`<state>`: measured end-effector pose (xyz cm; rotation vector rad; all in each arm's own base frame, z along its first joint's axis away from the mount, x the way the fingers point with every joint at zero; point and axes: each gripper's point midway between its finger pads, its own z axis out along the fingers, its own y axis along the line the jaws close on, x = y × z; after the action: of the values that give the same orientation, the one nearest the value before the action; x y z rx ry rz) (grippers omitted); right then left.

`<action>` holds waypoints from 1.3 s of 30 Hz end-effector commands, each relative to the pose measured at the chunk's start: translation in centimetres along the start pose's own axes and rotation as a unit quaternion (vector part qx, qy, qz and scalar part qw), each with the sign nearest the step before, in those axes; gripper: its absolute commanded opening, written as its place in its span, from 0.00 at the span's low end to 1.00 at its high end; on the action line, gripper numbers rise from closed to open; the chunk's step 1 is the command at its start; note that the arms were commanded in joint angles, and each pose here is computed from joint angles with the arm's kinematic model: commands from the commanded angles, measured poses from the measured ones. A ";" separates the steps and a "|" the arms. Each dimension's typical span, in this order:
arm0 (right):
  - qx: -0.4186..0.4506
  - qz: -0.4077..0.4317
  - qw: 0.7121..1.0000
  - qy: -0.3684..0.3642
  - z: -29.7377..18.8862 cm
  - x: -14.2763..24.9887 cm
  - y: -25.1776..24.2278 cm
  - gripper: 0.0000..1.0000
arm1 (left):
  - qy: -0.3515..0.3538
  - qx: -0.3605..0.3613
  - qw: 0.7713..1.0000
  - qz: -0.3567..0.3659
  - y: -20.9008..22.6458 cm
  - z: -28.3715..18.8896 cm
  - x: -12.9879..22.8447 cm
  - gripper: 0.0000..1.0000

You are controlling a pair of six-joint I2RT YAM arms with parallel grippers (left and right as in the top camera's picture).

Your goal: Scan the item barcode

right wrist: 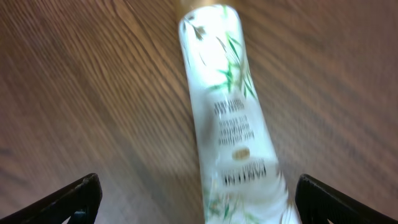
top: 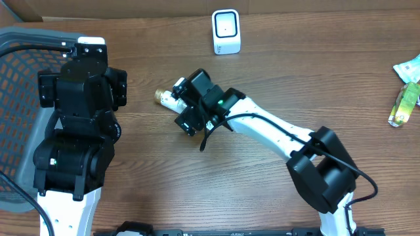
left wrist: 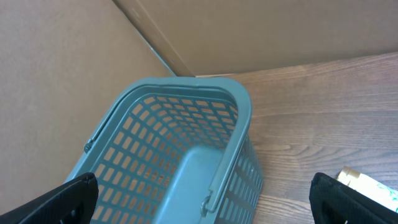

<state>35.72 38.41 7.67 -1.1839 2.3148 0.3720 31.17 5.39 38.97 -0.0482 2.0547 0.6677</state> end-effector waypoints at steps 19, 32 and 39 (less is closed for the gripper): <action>0.029 -0.086 0.993 -0.077 8.0 -2.4 -0.5 0.88 | -0.002 0.000 1.000 0.003 0.0 0.0 -0.2 1.00; -0.047 0.002 0.999 -0.027 7.7 -0.6 1.4 0.33 | -0.002 0.000 1.000 0.003 0.0 0.0 -0.2 0.99; -0.277 0.056 0.956 0.078 0.0 0.0 8.2 0.23 | -0.002 0.000 1.000 0.003 0.0 0.0 -0.2 0.99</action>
<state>32.74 40.99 2.29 -1.3377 2.5105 0.6054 31.18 5.40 38.98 -0.0486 2.0543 0.6680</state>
